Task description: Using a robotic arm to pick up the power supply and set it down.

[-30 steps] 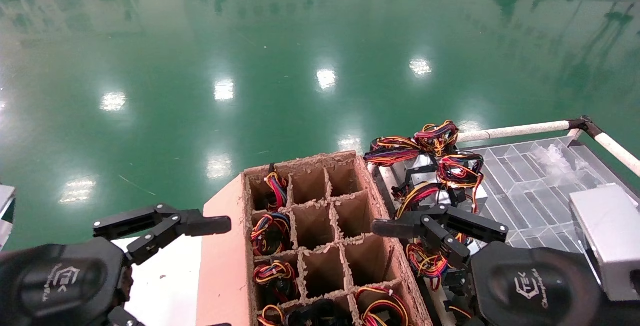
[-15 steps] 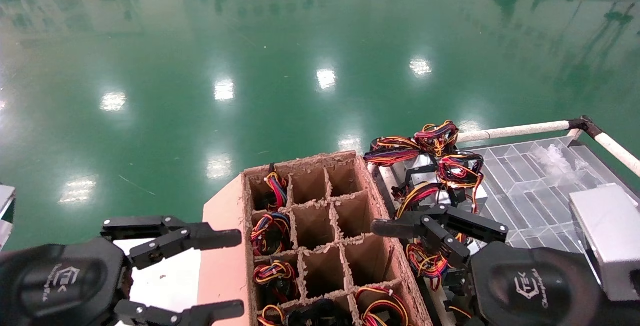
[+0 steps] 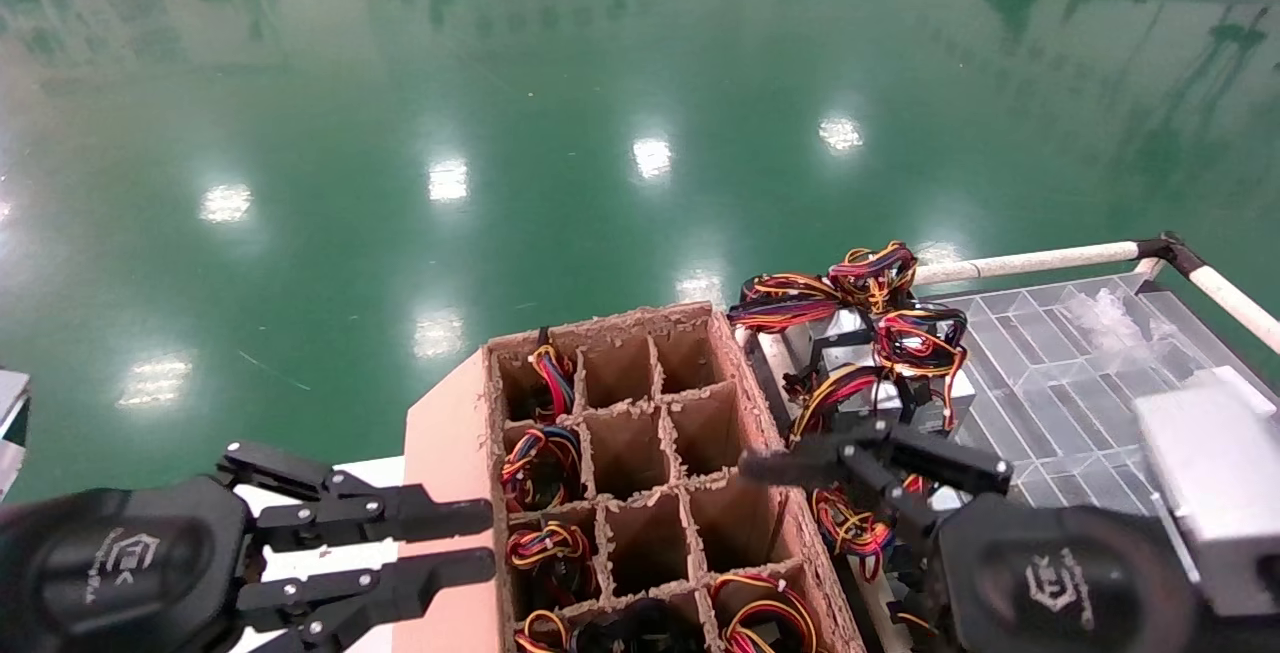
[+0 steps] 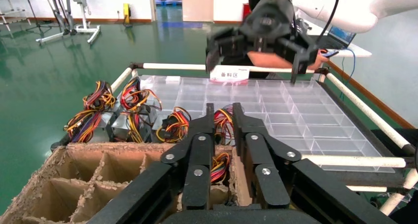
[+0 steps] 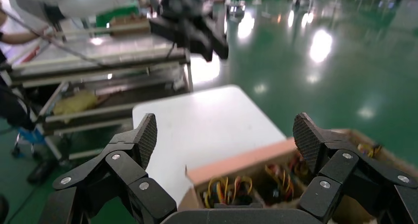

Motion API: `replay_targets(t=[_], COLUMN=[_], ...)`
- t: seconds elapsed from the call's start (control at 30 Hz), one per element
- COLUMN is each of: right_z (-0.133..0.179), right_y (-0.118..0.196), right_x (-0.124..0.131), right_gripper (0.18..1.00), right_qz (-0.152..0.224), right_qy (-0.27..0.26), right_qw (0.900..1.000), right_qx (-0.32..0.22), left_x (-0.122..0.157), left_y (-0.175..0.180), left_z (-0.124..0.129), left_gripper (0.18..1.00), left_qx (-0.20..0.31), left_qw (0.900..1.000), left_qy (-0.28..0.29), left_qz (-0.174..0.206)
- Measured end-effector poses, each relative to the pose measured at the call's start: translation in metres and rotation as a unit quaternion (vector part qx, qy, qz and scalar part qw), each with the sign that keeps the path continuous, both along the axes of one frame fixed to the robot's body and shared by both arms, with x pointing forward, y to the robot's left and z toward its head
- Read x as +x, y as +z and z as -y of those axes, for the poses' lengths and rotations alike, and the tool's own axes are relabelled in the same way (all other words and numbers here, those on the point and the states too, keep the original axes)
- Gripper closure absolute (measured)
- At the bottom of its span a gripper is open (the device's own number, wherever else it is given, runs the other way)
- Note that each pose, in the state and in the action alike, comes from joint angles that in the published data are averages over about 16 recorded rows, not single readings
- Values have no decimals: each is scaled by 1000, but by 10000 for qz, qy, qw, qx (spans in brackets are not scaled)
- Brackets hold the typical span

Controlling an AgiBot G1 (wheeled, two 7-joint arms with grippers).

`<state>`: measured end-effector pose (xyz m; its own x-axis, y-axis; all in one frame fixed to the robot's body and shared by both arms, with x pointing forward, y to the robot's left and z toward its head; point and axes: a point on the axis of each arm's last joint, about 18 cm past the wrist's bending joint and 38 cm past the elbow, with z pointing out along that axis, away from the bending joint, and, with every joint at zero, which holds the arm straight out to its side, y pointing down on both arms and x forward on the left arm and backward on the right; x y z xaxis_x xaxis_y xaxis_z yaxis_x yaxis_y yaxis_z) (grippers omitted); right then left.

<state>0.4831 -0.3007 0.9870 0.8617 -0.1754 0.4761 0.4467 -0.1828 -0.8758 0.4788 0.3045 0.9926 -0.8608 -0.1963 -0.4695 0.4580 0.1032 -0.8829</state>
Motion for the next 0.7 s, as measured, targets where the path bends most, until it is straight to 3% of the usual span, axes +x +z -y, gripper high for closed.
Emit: replay_targets(t=[0.4, 0.7], right_z=[-9, -12], right_y=[-19, -34], right_x=[34, 65], right_gripper=[179, 179], right_qz=[-406, -634], right_qy=[-480, -878], right_qw=[9916, 9769], right_qx=[-1128, -1844], left_x=[0, 0], left_y=[0, 0], left_z=[0, 0], left_gripper=[970, 991], left_qx=[0, 0], left_qw=[10000, 10000], left_qy=[0, 0], left_qz=[0, 0])
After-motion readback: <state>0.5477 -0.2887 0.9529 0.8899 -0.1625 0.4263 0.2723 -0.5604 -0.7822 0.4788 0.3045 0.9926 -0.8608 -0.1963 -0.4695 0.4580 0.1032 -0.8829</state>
